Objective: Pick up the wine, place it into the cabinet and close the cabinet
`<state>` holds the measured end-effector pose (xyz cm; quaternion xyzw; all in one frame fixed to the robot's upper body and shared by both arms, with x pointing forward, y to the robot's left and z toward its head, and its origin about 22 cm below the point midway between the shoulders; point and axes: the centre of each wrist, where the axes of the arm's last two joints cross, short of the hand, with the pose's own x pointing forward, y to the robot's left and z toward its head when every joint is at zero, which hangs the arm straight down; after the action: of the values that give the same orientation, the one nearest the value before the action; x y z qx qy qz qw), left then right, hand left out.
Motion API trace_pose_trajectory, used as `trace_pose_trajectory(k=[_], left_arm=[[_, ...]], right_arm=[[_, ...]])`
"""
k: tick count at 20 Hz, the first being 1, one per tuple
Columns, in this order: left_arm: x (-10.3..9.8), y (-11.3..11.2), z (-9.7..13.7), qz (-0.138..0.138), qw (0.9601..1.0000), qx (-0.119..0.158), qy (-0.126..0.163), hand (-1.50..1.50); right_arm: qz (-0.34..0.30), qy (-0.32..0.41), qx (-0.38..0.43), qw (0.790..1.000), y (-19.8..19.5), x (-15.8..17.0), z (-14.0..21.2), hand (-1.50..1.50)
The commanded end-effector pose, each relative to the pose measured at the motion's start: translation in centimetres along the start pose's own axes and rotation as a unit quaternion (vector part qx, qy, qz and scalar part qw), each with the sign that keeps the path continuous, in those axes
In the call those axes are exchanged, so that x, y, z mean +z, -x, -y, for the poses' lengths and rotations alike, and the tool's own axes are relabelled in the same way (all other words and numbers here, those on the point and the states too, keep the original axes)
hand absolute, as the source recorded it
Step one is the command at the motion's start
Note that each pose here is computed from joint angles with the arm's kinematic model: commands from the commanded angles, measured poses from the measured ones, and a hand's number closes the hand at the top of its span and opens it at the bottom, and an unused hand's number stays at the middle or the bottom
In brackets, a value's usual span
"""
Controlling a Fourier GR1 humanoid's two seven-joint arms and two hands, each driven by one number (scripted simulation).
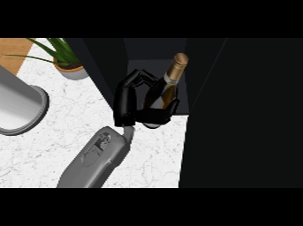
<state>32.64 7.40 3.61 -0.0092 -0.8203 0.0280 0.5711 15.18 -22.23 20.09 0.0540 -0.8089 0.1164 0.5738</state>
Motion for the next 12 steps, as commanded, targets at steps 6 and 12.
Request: trace_pose_trajectory(k=[6, 12], left_arm=[[-2.9, 1.1, -1.3, -0.016, 0.9997, 0.006, -0.015, 1.50], [-4.0, 2.2, -2.3, -0.028, 0.9994, 0.015, -0.015, 1.50]], right_arm=[[0.025, -0.022, -0.036, 0.999, -1.3, 2.4, -0.5, -1.50], [0.024, -0.012, -0.038, 0.999, -2.3, 2.5, -0.9, -1.50]])
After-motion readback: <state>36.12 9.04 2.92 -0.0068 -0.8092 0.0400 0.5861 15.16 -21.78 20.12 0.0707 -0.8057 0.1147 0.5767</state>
